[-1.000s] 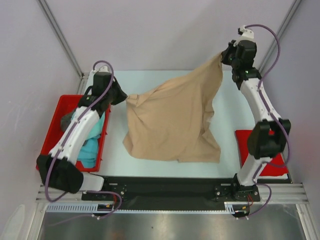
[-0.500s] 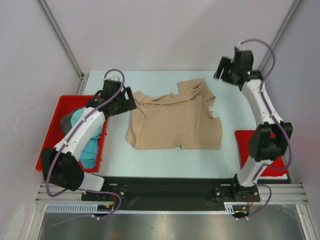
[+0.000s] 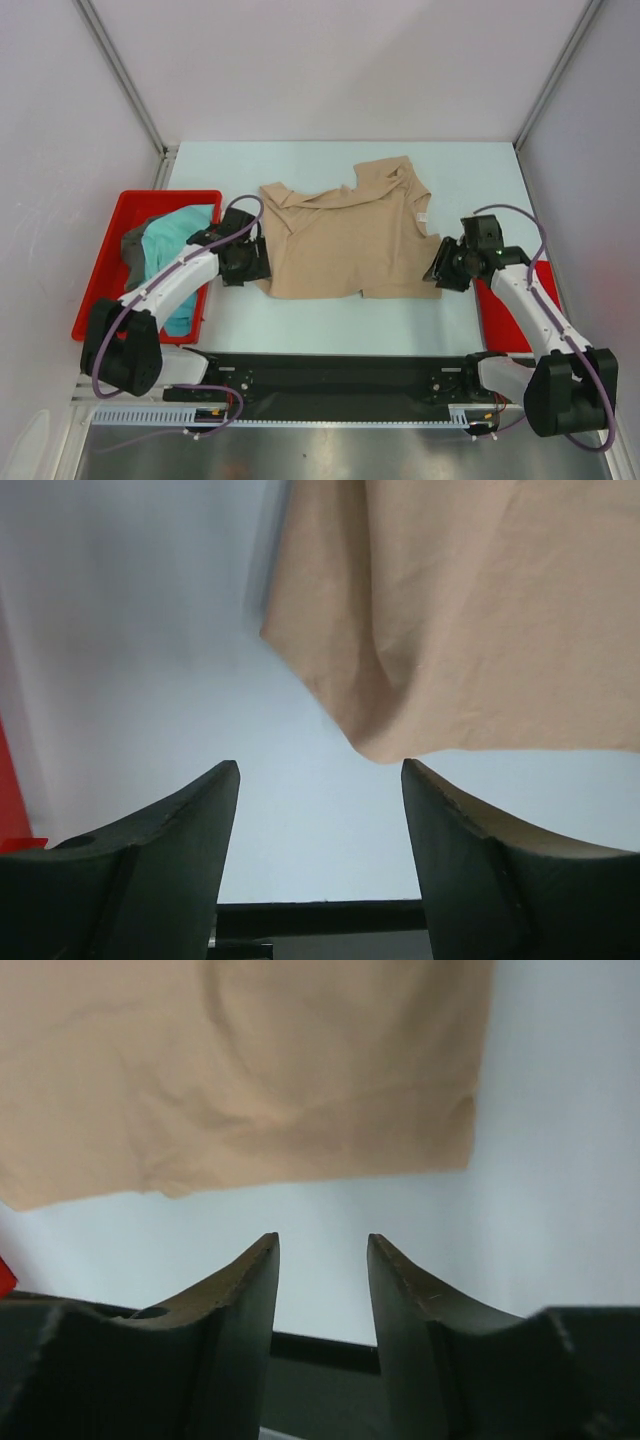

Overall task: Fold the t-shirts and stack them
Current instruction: Flatten the tshirt out

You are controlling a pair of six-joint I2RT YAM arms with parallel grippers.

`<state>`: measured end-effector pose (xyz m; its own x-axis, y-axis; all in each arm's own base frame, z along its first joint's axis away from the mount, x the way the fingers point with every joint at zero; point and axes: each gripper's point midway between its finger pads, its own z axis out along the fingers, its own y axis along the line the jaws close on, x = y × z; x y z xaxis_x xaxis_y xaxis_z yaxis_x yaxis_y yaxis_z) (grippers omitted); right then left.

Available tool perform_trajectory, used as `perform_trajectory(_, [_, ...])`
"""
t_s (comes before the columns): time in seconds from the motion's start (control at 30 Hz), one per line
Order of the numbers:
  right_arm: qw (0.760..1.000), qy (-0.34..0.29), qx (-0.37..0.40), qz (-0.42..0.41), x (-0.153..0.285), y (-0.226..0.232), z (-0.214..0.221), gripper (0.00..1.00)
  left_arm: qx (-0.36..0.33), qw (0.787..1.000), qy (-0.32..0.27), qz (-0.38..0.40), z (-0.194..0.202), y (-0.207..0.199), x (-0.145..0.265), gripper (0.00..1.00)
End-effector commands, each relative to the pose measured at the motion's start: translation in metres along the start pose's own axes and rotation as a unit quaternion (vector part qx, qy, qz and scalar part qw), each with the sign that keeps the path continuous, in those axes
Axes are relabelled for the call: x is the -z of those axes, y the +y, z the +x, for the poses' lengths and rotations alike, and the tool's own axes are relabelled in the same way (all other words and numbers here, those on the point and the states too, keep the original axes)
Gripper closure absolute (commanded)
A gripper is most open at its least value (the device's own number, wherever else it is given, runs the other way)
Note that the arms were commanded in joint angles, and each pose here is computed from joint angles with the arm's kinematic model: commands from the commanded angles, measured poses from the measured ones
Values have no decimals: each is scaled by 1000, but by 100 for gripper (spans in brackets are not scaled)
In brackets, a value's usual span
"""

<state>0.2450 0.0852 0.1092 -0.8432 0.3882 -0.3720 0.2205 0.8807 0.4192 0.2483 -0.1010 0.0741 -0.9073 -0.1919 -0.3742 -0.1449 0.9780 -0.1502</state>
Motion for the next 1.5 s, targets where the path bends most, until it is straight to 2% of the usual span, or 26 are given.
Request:
perform_trajectory(0.0, [998,44,-38,-2,-9,-5,26,53,4,1000,5,7,2,-4,-10,29])
perform_trajectory(0.1, [997,57,-52,19,-18,-20,35,44,-2,1000,2,1,-3,-3,-16,31])
perform_trajectory(0.2, [996,58,-58,39,-24,-29,33,35,-8,1000,26,-11,-6,3,-30,31])
perform_trajectory(0.33, [994,66,-71,50,-37,-38,26,32,11,998,64,-8,-4,11,-56,27])
perform_trajectory(0.4, [993,72,-77,60,-44,-43,23,32,24,998,65,-6,-9,15,-63,27])
perform_trajectory(0.53, [991,81,-87,58,-54,-42,24,33,20,997,67,15,-14,10,-71,31])
perform_trajectory(0.6, [991,78,-83,64,-57,-45,21,38,16,998,57,19,-21,8,-76,35])
perform_trajectory(0.63, [990,85,-83,72,-60,-49,24,40,13,998,57,22,-22,7,-77,46])
perform_trajectory(0.7, [991,88,-79,66,-62,-47,25,50,18,997,72,35,-18,1,-80,59])
perform_trajectory(0.73, [990,91,-76,72,-63,-50,28,54,19,996,72,43,-17,-1,-80,70])
perform_trajectory(0.77, [991,86,-71,70,-64,-50,28,62,20,996,71,52,-17,-4,-80,77])
perform_trajectory(0.83, [991,91,-64,74,-66,-52,31,74,25,996,70,47,-13,-1,-75,100])
perform_trajectory(0.87, [990,97,-65,80,-64,-54,33,86,26,996,75,40,-9,2,-70,100])
perform_trajectory(0.97, [990,96,-53,85,-52,-50,31,100,23,998,54,29,-6,10,-45,100])
perform_trajectory(1.2, [993,72,-24,85,-10,-29,21,100,24,999,21,20,0,19,10,100])
perform_trajectory(1.37, [993,76,-37,82,-18,-39,23,100,35,999,13,21,2,20,25,100])
perform_trajectory(1.47, [996,60,-32,58,-5,-27,10,100,30,999,0,13,-6,22,34,100])
